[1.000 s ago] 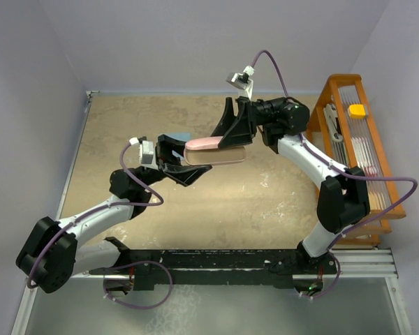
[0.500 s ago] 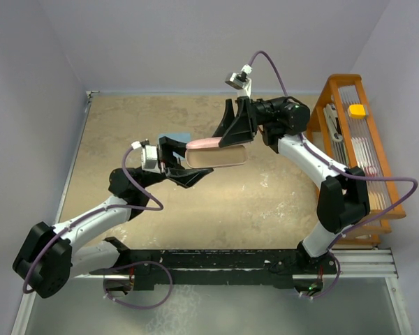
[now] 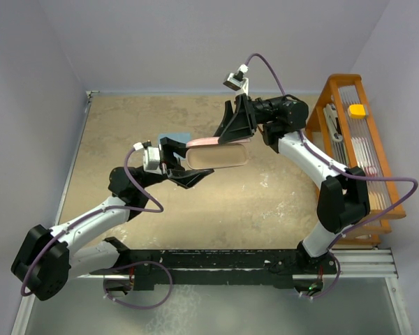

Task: Organize the sunglasses
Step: Open the sunglasses case.

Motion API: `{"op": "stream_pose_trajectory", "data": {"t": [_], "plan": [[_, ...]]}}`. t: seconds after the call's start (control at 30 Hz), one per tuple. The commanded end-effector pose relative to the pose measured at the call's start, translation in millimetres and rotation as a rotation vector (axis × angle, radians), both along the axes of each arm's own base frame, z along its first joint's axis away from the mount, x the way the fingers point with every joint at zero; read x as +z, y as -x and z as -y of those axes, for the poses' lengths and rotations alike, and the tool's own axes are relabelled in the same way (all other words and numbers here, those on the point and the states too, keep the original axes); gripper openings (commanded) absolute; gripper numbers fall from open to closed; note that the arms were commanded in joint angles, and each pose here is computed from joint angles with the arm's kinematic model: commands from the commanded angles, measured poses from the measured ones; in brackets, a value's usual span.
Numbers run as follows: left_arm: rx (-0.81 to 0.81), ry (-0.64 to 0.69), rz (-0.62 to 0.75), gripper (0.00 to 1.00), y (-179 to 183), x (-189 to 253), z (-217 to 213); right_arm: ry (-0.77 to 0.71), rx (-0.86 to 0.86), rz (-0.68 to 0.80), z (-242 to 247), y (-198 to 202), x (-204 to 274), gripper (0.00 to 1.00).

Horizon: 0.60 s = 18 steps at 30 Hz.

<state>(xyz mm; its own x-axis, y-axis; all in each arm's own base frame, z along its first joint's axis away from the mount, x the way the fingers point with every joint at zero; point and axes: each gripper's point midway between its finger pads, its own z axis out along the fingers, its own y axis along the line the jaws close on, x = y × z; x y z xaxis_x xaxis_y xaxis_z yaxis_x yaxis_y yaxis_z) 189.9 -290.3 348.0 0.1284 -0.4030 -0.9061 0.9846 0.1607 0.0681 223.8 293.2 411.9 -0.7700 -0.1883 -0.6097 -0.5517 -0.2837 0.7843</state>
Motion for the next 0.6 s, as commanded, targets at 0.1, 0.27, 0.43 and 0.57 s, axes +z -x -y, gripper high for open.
{"op": "stream_pose_trajectory", "data": {"t": [0.1,0.27,0.43,0.57], "plan": [[-0.134,-0.202,-0.201,0.17,17.0,-70.2,10.8,-0.336,-0.203,0.107,23.0,-7.5,102.3,0.0],[-0.132,-0.201,-0.195,0.17,18.2,-69.2,9.6,-0.342,-0.214,0.078,26.5,-12.9,103.7,0.0],[-0.127,-0.203,-0.195,0.17,18.1,-69.0,9.0,-0.348,-0.214,0.054,27.9,-14.1,102.8,0.0],[-0.122,-0.198,-0.19,0.17,18.1,-66.8,8.5,-0.345,-0.221,0.032,28.9,-12.1,108.5,0.0]]}}
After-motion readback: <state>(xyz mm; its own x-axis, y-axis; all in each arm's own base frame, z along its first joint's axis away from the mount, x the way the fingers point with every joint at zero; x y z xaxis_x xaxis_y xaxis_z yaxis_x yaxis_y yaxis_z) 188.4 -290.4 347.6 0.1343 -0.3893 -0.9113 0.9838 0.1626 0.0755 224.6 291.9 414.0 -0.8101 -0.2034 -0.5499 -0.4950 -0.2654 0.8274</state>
